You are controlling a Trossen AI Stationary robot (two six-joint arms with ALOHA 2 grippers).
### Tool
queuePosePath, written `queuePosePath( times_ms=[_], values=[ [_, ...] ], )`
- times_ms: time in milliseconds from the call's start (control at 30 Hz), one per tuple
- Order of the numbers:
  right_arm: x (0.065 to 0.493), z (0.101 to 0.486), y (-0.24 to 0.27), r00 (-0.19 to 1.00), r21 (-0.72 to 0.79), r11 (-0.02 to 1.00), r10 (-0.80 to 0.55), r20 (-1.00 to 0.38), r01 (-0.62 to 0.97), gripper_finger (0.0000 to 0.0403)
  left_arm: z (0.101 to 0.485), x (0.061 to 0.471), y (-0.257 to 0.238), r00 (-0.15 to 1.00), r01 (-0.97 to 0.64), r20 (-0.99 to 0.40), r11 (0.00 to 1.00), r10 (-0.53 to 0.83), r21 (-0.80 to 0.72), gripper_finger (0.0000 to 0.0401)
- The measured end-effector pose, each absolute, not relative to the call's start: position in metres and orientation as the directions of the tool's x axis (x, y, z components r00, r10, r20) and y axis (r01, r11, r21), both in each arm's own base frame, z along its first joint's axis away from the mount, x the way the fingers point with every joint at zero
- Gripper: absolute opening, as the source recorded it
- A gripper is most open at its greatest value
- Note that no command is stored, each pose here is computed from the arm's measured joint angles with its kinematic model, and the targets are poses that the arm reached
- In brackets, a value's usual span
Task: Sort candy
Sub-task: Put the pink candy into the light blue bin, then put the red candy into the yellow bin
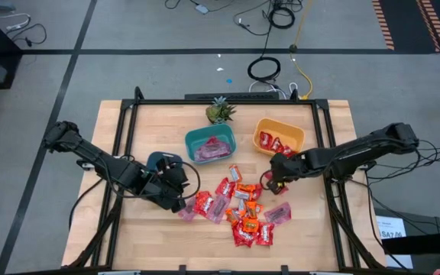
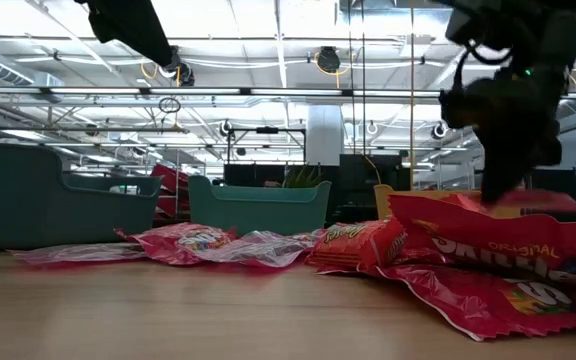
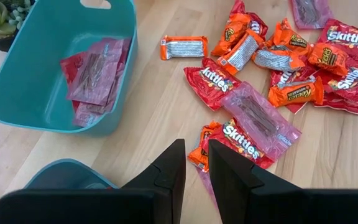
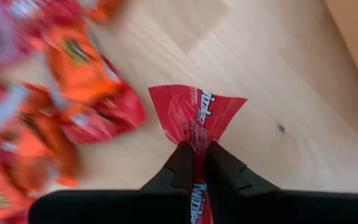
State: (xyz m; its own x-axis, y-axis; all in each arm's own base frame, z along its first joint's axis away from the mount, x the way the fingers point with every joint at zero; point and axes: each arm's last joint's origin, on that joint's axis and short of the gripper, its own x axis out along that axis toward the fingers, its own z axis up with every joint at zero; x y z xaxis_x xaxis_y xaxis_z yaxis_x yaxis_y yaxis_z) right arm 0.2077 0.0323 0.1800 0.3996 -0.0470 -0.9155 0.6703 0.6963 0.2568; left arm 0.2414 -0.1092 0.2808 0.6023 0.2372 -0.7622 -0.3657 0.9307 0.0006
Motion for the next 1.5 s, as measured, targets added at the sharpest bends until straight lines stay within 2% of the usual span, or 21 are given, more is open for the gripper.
queuePosePath(
  times_ms=[167, 333, 533, 700, 900, 1100, 1367, 1500],
  values=[
    [0.218, 0.212, 0.031, 0.512, 0.337, 0.705, -0.042, -0.858, 0.624, 0.0008, 0.281, 0.241, -0.109, 0.602, -0.366, -0.762, 0.931, 0.238, 0.001, 0.008],
    [0.238, 0.251, 0.026, 0.601, 0.346, 0.759, -0.074, -0.796, 0.552, 0.0008, 0.281, 0.241, -0.109, 0.602, -0.366, -0.762, 0.931, 0.238, 0.001, 0.008],
    [0.274, 0.286, 0.007, 0.655, 0.305, 0.809, -0.125, -0.746, 0.502, 0.0006, 0.281, 0.241, -0.109, 0.603, -0.366, -0.762, 0.93, 0.237, 0.0, 0.008],
    [0.316, 0.296, -0.016, 0.655, 0.265, 0.833, -0.146, -0.741, 0.486, 0.0006, 0.281, 0.241, -0.109, 0.603, -0.367, -0.762, 0.93, 0.237, 0.0, 0.008],
    [0.371, 0.295, -0.039, 0.655, 0.218, 0.858, -0.168, -0.737, 0.465, 0.0012, 0.281, 0.242, -0.109, 0.605, -0.373, -0.76, 0.928, 0.236, -0.009, 0.008],
    [0.411, 0.275, -0.059, 0.624, 0.137, 0.889, -0.189, -0.759, 0.437, 0.0049, 0.283, 0.245, -0.111, 0.634, -0.372, -0.741, 0.927, 0.221, -0.041, 0.008],
    [0.431, 0.238, -0.084, 0.549, 0.146, 0.834, -0.208, -0.81, 0.532, 0.0087, 0.284, 0.246, -0.112, 0.645, -0.371, -0.733, 0.927, 0.215, -0.055, 0.008],
    [0.428, 0.237, -0.089, 0.536, 0.147, 0.821, -0.214, -0.817, 0.552, 0.0108, 0.286, 0.249, -0.113, 0.668, -0.364, -0.719, 0.927, 0.194, -0.089, 0.008]
  ],
)
